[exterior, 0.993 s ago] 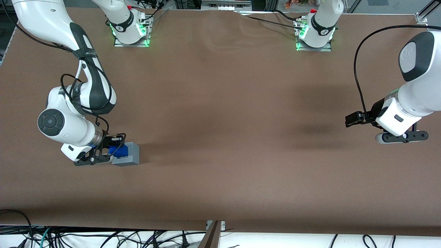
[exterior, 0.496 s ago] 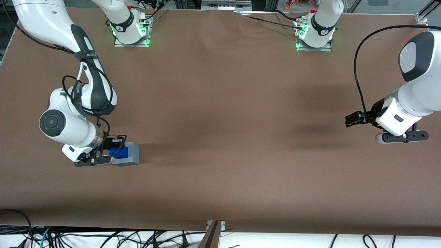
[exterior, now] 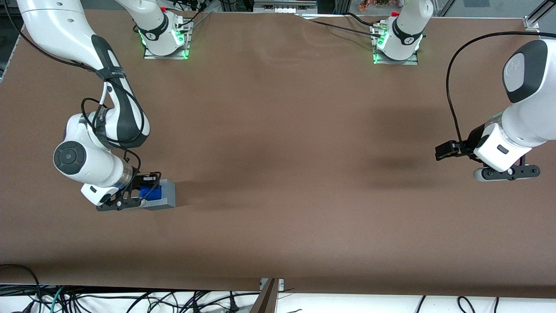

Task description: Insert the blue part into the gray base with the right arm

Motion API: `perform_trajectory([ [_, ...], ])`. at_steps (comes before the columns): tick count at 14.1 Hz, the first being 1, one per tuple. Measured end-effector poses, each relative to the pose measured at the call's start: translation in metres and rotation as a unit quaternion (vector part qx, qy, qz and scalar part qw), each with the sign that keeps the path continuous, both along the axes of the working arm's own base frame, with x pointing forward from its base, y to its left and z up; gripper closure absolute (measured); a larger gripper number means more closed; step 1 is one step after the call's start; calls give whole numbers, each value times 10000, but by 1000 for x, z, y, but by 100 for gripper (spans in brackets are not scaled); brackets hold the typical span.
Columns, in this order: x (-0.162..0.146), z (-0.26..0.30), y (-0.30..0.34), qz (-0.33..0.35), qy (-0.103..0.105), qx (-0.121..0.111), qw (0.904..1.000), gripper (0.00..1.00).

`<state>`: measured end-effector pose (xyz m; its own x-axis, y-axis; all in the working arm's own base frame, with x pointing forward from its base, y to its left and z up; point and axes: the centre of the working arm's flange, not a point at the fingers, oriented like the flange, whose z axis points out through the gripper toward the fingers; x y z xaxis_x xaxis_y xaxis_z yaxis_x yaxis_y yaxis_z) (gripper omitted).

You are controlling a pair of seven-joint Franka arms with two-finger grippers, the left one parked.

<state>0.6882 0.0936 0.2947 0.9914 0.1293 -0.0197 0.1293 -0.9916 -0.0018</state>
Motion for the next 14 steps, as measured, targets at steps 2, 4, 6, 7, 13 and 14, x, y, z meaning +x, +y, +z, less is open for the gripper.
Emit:
perform_trajectory([
  [2, 0, 0, 0, -1, -5, 1, 10000, 15],
  [4, 0, 8, 0, 0, -40, 2, 10000, 1],
  [6, -3, 35, -1, -1, 22, -30, 10000, 1],
  [7, -7, 59, -1, -4, 37, -51, 10000, 1],
  [13, -42, 192, -8, -46, -424, -59, 9991, 1],
  [14, -46, 195, -9, -51, -418, -65, 9991, 1],
])
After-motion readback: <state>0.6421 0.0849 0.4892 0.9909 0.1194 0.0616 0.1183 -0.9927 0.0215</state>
